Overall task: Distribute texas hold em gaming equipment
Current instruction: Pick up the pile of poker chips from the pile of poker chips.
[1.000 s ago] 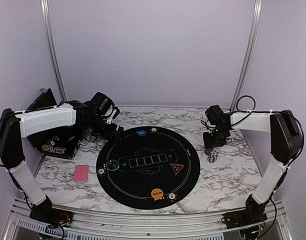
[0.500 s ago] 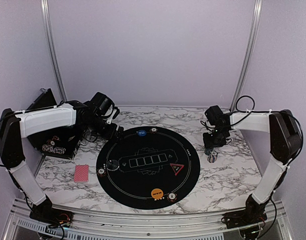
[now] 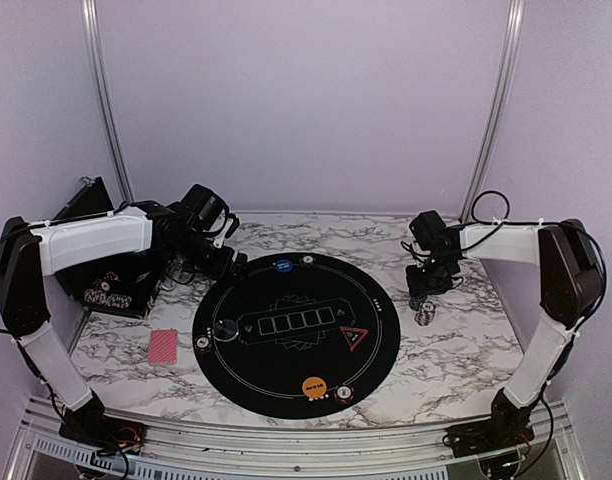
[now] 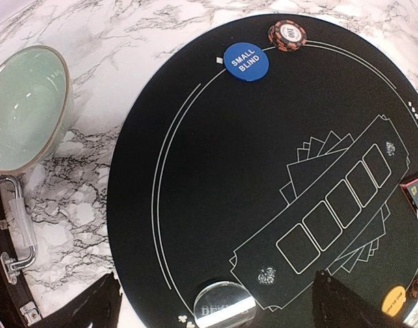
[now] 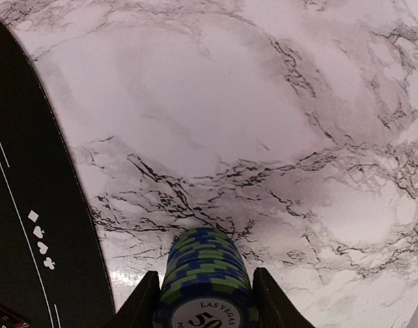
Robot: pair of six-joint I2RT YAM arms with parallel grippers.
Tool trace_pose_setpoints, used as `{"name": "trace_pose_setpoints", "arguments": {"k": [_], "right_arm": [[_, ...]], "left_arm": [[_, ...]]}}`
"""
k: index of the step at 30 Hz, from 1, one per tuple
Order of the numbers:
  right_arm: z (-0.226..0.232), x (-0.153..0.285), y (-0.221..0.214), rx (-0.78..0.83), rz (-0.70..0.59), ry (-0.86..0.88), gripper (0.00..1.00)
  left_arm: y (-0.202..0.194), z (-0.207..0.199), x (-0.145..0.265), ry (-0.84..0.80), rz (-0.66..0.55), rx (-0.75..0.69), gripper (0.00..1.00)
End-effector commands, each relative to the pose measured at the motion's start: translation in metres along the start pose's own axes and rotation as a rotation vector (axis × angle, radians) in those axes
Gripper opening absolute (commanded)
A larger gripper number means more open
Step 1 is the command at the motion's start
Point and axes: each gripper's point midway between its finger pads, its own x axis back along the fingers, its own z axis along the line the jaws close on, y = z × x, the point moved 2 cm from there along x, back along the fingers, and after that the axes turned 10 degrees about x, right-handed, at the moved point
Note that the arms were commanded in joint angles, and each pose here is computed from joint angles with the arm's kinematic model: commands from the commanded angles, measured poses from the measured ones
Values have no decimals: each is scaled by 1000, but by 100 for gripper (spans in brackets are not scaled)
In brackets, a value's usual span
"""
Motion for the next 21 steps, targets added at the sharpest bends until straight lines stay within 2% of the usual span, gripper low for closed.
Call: {"name": "trace_pose_setpoints", "arguments": {"k": [1,21], "right_arm": [[-6,16,19,-21,-54,-9,27],[-6,33,34,-17,-86,-12,26]], "left_arm": [[3,2,6,-9,-19,-1,99],[4,2,8,-12,-25,0,99]]}}
